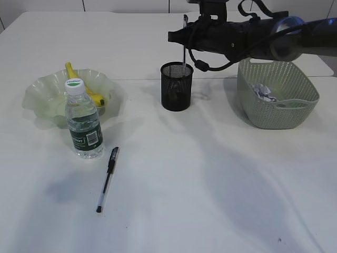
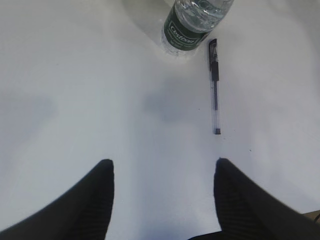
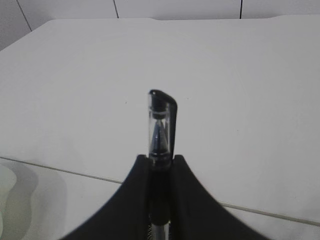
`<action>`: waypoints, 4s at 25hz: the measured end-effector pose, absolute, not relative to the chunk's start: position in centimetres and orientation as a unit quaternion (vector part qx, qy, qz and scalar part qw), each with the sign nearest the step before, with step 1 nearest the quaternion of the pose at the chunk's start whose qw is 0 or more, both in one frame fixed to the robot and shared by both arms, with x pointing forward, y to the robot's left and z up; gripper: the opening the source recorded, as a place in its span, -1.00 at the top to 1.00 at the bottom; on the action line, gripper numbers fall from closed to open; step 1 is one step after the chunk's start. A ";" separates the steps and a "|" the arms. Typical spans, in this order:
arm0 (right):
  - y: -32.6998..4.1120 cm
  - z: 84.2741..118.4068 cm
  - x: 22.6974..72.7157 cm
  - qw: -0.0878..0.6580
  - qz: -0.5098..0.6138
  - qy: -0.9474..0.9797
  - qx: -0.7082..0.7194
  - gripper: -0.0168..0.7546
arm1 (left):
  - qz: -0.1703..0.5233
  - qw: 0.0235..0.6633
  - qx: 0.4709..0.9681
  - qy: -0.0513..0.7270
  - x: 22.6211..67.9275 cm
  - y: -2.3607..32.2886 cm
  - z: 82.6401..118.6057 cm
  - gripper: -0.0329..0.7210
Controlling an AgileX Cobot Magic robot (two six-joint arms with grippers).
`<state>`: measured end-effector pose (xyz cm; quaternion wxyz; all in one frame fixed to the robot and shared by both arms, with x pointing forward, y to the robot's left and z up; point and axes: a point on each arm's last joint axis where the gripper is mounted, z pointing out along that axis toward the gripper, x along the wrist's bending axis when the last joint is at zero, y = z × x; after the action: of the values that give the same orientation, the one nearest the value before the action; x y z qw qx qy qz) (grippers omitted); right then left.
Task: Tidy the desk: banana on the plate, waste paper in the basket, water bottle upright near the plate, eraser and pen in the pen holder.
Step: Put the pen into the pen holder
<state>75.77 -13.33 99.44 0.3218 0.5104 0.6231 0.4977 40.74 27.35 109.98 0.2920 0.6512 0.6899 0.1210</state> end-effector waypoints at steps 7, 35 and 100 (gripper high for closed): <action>-13.5 99.1 75.9 0.323 0.494 0.626 0.510 0.82 | 0.122 0.293 0.651 0.690 40.8 27.4 110.0 -0.26; -13.5 99.0 75.8 0.336 0.478 0.647 0.491 0.73 | 0.123 0.288 0.652 0.690 41.0 27.4 109.8 -0.26; -13.8 100.6 75.2 0.332 0.457 0.657 0.499 0.55 | 0.134 0.285 0.654 0.688 41.1 27.6 109.9 -0.26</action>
<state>75.18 -13.85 100.61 0.3322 0.4987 0.6574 0.4569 41.05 27.56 109.86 0.2854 0.6538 0.6879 0.1341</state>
